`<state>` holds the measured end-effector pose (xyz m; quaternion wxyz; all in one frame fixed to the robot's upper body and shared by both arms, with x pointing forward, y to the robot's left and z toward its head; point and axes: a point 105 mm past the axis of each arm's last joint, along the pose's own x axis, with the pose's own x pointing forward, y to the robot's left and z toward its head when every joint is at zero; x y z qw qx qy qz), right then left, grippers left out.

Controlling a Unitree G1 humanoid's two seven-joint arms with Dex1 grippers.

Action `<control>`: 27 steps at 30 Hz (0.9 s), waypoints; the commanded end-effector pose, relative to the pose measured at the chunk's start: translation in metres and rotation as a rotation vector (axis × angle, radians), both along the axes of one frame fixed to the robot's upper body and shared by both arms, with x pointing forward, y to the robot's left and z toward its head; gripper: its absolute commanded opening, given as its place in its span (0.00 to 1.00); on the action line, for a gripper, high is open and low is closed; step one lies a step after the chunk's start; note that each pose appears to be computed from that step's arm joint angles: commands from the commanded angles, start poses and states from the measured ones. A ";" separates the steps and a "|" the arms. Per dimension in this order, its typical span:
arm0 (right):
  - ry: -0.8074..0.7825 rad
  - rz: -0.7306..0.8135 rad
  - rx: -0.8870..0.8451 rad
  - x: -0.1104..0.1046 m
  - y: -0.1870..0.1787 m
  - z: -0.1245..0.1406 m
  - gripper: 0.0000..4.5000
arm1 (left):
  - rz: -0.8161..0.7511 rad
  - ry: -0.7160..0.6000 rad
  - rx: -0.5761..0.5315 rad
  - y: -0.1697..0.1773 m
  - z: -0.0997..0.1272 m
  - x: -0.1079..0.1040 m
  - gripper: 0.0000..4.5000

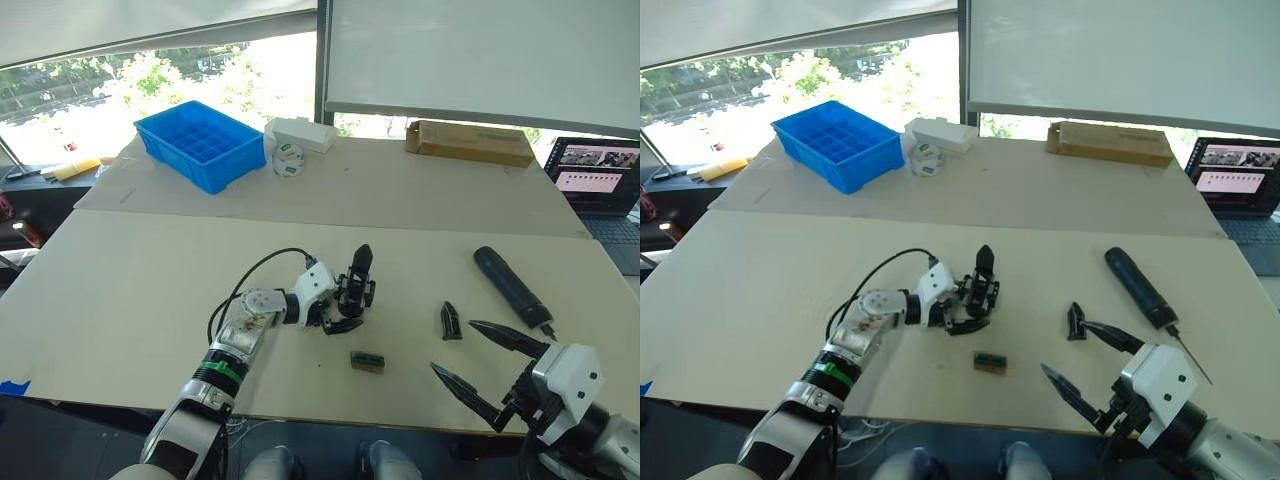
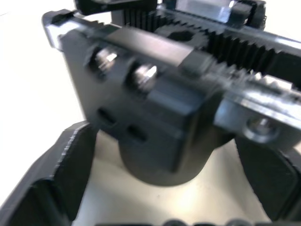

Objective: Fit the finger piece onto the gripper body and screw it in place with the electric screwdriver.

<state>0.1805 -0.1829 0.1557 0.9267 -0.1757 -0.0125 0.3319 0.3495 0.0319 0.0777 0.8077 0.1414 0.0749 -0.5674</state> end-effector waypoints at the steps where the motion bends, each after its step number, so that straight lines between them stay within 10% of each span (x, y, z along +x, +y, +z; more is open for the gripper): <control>1: -0.048 0.015 0.000 -0.007 0.002 0.013 1.00 | 0.024 0.006 0.016 0.026 -0.001 0.001 1.00; 9: -0.004 0.013 -0.047 -0.021 -0.018 0.003 1.00 | -0.038 0.044 -0.013 0.109 0.016 -0.011 1.00; 18: 0.078 -0.123 -0.022 -0.034 -0.039 -0.018 1.00 | -0.261 0.004 -0.100 0.126 0.055 -0.041 1.00; 27: 0.433 -0.380 -0.005 0.021 -0.046 -0.016 1.00 | -0.404 -0.023 -0.236 0.094 0.102 -0.059 1.00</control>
